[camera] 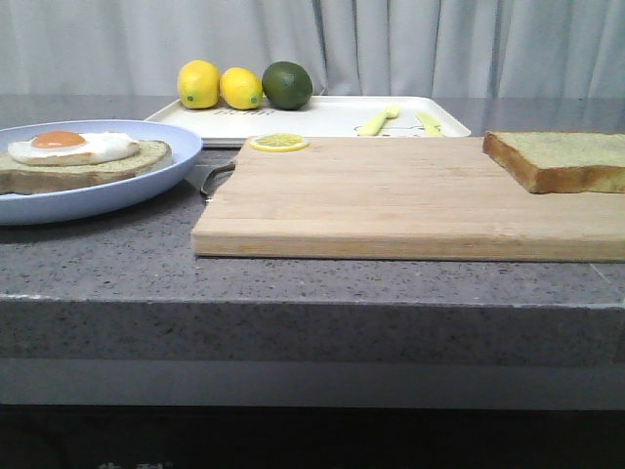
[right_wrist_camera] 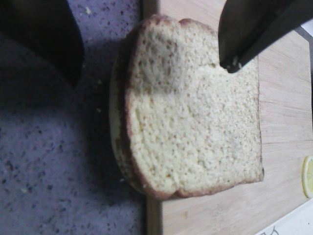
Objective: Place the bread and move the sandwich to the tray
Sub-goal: 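Grasp the plain bread slice edge with the right gripper and lift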
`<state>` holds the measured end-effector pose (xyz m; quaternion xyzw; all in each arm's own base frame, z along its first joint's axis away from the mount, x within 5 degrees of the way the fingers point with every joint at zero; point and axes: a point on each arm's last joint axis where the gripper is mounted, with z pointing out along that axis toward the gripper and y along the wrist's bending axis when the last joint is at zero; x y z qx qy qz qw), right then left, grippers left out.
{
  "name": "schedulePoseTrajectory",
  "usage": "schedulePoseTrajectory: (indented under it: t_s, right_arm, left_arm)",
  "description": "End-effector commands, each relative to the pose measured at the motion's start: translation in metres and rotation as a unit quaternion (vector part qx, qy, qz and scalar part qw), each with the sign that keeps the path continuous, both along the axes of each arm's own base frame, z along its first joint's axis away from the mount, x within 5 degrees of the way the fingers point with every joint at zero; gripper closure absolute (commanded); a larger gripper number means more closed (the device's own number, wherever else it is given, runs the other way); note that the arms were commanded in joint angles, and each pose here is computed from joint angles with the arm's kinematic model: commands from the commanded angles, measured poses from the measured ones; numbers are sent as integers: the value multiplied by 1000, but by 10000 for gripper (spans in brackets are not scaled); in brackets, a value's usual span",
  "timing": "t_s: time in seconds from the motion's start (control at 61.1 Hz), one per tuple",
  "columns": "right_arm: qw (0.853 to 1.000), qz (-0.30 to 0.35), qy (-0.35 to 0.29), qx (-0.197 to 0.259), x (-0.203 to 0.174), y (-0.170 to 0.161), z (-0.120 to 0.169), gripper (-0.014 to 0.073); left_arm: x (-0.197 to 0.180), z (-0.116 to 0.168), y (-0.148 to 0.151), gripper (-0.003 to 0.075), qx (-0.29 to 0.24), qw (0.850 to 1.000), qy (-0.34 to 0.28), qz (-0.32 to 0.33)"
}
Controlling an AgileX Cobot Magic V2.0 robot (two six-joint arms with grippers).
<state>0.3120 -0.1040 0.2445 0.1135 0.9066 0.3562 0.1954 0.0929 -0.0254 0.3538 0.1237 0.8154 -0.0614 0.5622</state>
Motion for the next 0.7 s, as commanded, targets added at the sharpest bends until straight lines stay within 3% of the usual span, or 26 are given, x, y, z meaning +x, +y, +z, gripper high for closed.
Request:
schedulePoseTrajectory:
  t_s: [0.0,0.131,0.573,0.688]
  right_arm:
    - [997,38,-31,53,-3,8,22,16]
    - [996,35,-30,73,3,8,15,16]
    - [994,76,-27,75,11,32,12,18]
    - [994,79,-27,76,11,34,12,100]
  left_arm:
    - [2,14,-2,257,-12,999,-45,-7]
    - [2,14,-2,257,-12,999,-45,-7]
    - [2,15,-2,257,-12,999,-46,-7]
    - [2,15,-2,257,-12,999,-46,-7]
